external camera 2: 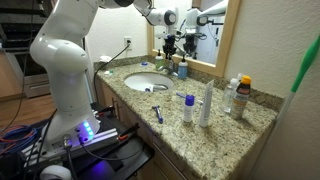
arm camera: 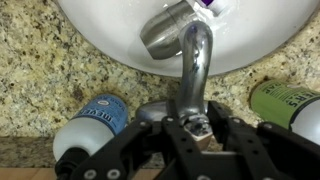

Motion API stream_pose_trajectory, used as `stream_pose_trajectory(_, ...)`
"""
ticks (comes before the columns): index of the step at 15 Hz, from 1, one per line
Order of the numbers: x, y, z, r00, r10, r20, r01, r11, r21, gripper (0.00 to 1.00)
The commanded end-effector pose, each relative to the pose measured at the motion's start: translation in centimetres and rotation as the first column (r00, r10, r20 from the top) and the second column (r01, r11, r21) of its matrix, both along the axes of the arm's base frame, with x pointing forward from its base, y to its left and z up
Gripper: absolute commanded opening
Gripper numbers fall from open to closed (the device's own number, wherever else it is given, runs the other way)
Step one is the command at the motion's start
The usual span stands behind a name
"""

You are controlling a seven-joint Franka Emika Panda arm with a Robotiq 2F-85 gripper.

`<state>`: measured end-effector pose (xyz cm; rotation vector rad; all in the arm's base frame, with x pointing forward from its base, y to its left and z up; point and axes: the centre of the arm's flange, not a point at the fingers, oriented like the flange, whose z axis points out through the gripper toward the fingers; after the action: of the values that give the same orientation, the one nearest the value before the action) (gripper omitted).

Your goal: Push the faucet handle down

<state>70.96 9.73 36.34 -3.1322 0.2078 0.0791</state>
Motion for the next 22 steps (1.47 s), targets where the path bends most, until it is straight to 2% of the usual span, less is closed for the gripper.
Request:
stream_pose_trajectory(1, -1.1, 0.1, -1.7, 0.999, 0.001, -0.032, -0.003, 0.999, -0.047, 0.05)
stream_pose_trajectory(6, -1.2, -0.7, -2.1, 0.999, -0.013, -0.037, 0.01, 0.997, -0.078, 0.07)
stream_pose_trajectory(9, -1.3, -1.0, -3.6, 0.993, 0.022, -0.12, -0.026, 0.999, -0.035, 0.07)
stream_pose_trajectory(12, -1.9, -0.9, -5.4, 0.975, 0.08, -0.208, -0.077, 0.997, 0.023, 0.07)
stream_pose_trajectory(15, -2.4, 0.1, -6.7, 0.958, 0.129, -0.256, -0.118, 0.991, 0.059, 0.07)
stream_pose_trajectory(19, -3.7, -0.1, -9.1, 0.915, 0.17, -0.366, -0.162, 0.985, 0.054, 0.07)
stream_pose_trajectory(21, -4.4, -0.6, -9.6, 0.9, 0.18, -0.397, -0.172, 0.984, 0.055, 0.07)
stream_pose_trajectory(22, -5.1, -1.0, -9.0, 0.899, 0.196, -0.392, -0.188, 0.98, 0.06, 0.25)
